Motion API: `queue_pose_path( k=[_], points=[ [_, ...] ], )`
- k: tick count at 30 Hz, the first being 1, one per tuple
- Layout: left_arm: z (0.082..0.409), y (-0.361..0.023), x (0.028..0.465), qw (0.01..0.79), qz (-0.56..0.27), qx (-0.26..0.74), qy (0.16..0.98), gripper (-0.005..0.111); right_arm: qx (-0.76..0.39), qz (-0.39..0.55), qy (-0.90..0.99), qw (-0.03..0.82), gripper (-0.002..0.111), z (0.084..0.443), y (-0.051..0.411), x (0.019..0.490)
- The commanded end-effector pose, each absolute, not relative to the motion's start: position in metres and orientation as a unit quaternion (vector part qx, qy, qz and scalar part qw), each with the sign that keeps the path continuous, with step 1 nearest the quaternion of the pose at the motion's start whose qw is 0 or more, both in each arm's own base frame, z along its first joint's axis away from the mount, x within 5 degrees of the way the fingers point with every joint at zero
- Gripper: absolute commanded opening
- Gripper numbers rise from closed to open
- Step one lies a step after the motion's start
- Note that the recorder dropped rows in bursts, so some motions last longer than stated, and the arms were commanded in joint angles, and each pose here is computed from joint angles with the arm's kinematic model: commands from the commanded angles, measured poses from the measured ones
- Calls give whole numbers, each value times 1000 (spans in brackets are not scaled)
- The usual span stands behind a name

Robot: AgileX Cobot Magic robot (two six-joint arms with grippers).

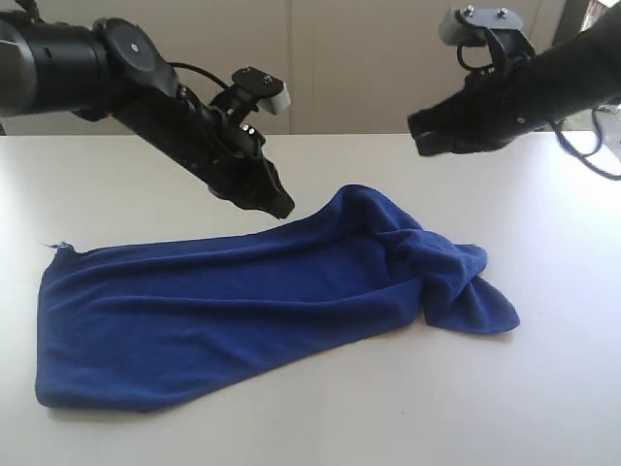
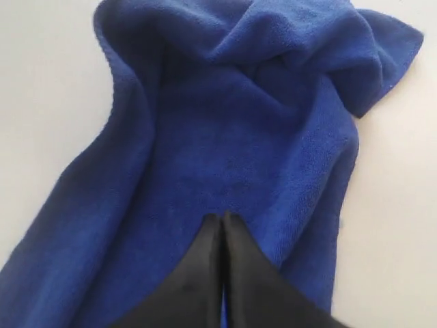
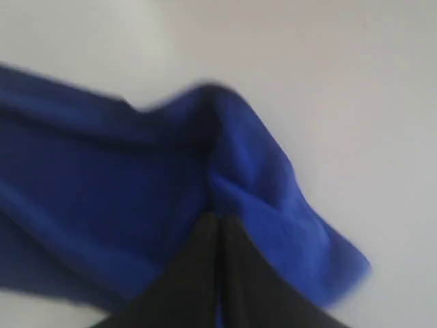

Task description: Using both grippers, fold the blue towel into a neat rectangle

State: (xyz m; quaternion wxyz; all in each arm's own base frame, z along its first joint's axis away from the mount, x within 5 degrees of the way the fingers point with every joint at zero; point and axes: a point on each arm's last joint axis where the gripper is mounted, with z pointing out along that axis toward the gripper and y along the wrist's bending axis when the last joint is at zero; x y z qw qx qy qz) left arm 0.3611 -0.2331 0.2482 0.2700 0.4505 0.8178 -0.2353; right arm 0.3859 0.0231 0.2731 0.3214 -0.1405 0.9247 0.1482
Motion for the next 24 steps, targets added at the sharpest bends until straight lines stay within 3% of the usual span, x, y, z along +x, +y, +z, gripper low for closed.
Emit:
queue_pose_path(
  k=[1,4,8,11,17,20,24],
  points=[
    [216,-262,375,254,-313,435,805,0,-143,51,975,163,0,275,-1,368],
    [184,-289,371,233,-324,459,794,0,-163,72,981,74,0,264,1,356],
    [155,-290,367,179,-303,470,810,0,-164,77,982,52,0,248,1,361],
    [143,-275,367,128,-220,489,834,0,-162,83,983,40,0,239,1,364],
    [131,-236,364,1,-40,505,862,0,-149,60,979,122,0,236,-1,383],
    [133,-225,355,-64,-15,517,853,0,-120,59,979,154,0,234,-1,390],
    [146,-217,350,-88,9,525,846,0,-124,98,975,154,1,220,6,397]
  ],
)
